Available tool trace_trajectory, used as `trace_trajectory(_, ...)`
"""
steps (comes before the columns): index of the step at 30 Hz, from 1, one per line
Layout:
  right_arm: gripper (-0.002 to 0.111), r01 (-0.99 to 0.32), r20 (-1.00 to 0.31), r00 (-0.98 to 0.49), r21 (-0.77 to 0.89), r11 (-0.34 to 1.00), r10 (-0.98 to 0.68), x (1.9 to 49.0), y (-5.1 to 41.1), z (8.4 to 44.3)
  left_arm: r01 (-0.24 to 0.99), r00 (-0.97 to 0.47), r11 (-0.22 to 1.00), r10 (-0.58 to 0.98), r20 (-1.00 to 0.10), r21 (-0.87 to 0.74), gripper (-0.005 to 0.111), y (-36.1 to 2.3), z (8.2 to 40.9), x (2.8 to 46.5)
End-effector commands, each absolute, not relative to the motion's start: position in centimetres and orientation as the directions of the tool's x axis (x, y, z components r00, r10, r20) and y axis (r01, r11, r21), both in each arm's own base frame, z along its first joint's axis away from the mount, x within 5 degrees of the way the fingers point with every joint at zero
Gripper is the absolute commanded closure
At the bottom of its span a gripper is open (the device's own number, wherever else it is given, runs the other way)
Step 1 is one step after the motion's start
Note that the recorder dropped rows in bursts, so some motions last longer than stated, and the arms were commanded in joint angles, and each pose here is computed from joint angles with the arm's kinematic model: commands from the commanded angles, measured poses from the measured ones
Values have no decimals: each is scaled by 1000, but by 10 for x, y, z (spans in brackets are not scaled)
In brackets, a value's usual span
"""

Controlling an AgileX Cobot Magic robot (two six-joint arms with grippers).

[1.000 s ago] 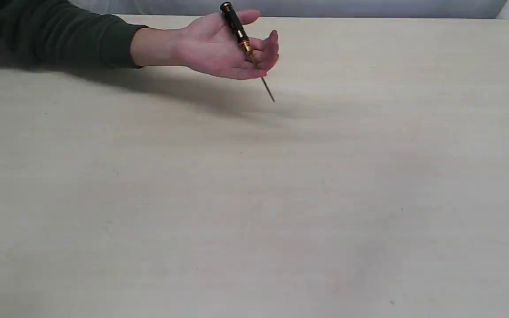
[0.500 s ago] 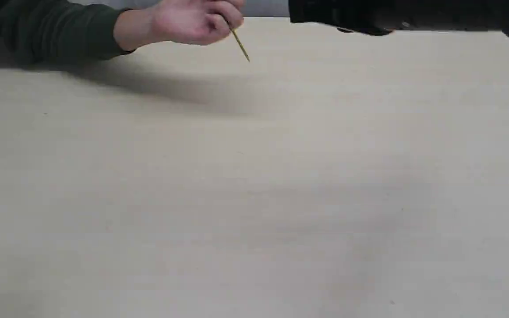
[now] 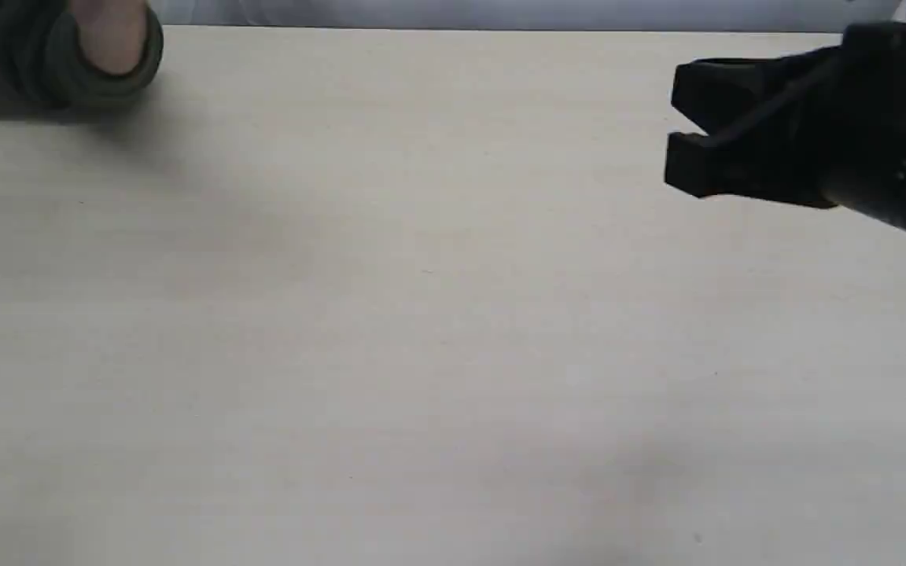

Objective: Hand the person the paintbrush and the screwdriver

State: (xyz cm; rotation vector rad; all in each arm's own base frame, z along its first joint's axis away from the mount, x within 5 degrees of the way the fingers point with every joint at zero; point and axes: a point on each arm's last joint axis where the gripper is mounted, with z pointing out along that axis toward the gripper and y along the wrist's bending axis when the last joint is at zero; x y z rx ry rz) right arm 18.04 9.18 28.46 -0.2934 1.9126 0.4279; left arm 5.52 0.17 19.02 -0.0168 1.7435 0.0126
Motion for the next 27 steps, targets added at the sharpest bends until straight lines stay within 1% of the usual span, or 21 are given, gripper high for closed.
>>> trace_trajectory(1,104,-398,-946,-322,176,900,43,161,82,276,-11,-161,1000,-7,-987,-5,107,1,191,55)
trace_trajectory(6,104,-409,-965,-246,187,893,89,132,67,263,-11,-161,1000,-10,-987,-8,107,1,191,55)
trace_trajectory(17,104,-458,-979,7,178,871,204,82,41,234,-11,-161,1000,-10,-987,-8,107,1,191,55)
trace_trajectory(22,104,-482,-974,107,125,867,200,67,36,229,-11,-161,1000,-10,-987,-8,107,1,191,55)
trace_trajectory(27,104,-497,-959,206,71,865,197,57,32,235,-11,-161,1000,-10,-987,-8,107,1,191,55)
